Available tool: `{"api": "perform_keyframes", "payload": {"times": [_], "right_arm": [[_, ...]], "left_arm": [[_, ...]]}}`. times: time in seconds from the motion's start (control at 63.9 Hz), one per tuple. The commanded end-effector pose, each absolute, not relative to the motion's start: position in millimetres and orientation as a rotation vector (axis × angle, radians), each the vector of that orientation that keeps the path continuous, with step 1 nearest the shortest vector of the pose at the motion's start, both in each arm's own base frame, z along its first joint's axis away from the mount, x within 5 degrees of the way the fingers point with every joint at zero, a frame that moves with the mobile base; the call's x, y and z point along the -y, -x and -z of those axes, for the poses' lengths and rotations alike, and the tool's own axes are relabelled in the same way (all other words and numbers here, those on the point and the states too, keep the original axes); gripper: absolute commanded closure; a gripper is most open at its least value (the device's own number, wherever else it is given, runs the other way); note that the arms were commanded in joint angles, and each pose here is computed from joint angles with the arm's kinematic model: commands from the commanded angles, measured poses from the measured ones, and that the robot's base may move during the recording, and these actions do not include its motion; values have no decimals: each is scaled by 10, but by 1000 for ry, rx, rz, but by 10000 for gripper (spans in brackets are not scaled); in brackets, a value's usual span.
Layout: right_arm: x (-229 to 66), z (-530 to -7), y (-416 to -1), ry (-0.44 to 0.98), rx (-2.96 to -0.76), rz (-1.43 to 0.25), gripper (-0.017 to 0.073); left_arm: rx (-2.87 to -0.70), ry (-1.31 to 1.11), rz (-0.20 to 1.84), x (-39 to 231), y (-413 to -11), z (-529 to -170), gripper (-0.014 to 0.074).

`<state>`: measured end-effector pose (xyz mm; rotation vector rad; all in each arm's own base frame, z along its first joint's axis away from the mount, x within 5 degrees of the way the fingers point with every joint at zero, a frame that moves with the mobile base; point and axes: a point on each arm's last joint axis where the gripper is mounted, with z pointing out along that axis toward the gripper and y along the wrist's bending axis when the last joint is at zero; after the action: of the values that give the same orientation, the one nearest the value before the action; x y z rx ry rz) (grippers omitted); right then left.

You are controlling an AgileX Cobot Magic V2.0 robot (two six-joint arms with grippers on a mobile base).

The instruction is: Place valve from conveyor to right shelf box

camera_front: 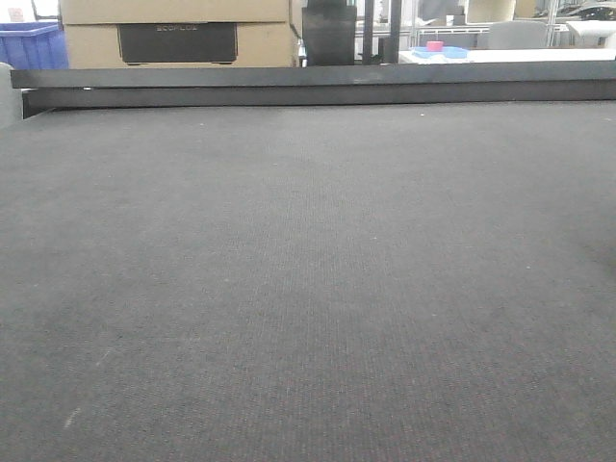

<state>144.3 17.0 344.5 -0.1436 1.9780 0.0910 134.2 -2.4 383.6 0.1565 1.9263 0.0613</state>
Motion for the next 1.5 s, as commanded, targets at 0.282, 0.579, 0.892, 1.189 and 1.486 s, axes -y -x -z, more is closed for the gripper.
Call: {"api": "perform_keyframes", "payload": {"times": [0.282,0.579,0.892,1.189,1.486], "right_arm": [[-130,-3905,-1151,119,-1657,-75,712],[-129,-3919,-1150,117,-1646,-75,712],[-129,-3919,-1150,117,-1646,-75,712],[-129,-3921,-1151,117,-1644,-74,712],[-129,-3921,-1151,117,-1644,-74,712]], "left_arm": [[-1616,-126,-71,28,-973,-4169,705],[-1610,-125,-72,28,-973,-4175,705],[-1610,-125,-72,28,-973,-4175,705],[-1610,-125,-72,28,-973,-4175,705],[-1610,-125,-72,28,-973,-4175,705]]}}
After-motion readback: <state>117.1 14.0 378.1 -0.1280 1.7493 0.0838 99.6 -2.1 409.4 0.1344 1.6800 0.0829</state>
